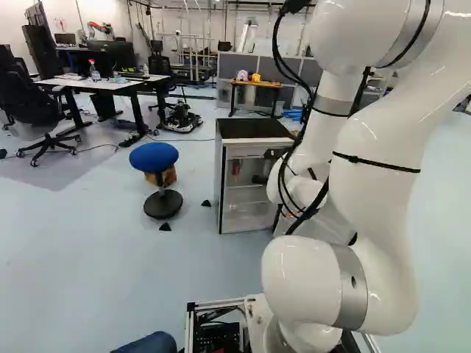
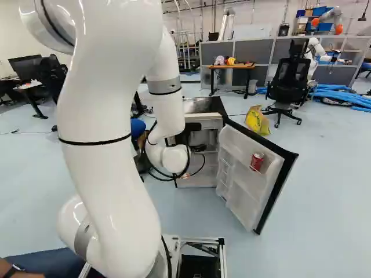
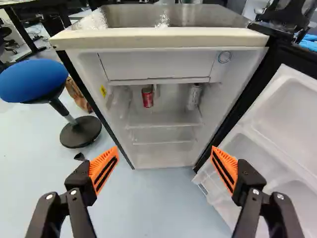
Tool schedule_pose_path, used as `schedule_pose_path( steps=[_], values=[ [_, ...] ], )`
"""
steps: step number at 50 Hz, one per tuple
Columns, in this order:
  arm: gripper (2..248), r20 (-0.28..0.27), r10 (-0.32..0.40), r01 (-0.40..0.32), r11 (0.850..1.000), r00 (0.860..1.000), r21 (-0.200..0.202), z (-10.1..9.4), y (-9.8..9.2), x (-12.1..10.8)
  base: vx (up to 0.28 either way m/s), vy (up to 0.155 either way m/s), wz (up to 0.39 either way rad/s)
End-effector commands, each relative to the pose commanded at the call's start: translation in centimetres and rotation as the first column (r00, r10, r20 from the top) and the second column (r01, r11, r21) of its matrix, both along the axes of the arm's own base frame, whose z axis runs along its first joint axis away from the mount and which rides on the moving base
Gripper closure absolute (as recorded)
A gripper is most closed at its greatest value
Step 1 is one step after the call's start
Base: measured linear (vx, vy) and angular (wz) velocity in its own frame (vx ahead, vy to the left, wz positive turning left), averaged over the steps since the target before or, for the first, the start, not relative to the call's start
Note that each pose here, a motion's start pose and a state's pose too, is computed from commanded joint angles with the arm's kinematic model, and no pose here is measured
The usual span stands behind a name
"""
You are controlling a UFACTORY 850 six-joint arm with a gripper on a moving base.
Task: Grab a drink from the fridge
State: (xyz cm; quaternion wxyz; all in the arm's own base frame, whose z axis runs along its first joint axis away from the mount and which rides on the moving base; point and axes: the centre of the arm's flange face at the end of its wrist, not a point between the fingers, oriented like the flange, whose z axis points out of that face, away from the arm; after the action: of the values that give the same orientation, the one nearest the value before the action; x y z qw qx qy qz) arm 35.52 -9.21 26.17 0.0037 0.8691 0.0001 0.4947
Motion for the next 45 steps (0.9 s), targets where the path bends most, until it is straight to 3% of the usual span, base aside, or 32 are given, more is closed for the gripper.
schedule_pose_path(
  steps=[45],
  values=[
    [3,-0.077,0.015,-0.013,1.0,0.997,0.025,-5.4,-0.6,3.5,0.0,0.0,0.0]
  ],
)
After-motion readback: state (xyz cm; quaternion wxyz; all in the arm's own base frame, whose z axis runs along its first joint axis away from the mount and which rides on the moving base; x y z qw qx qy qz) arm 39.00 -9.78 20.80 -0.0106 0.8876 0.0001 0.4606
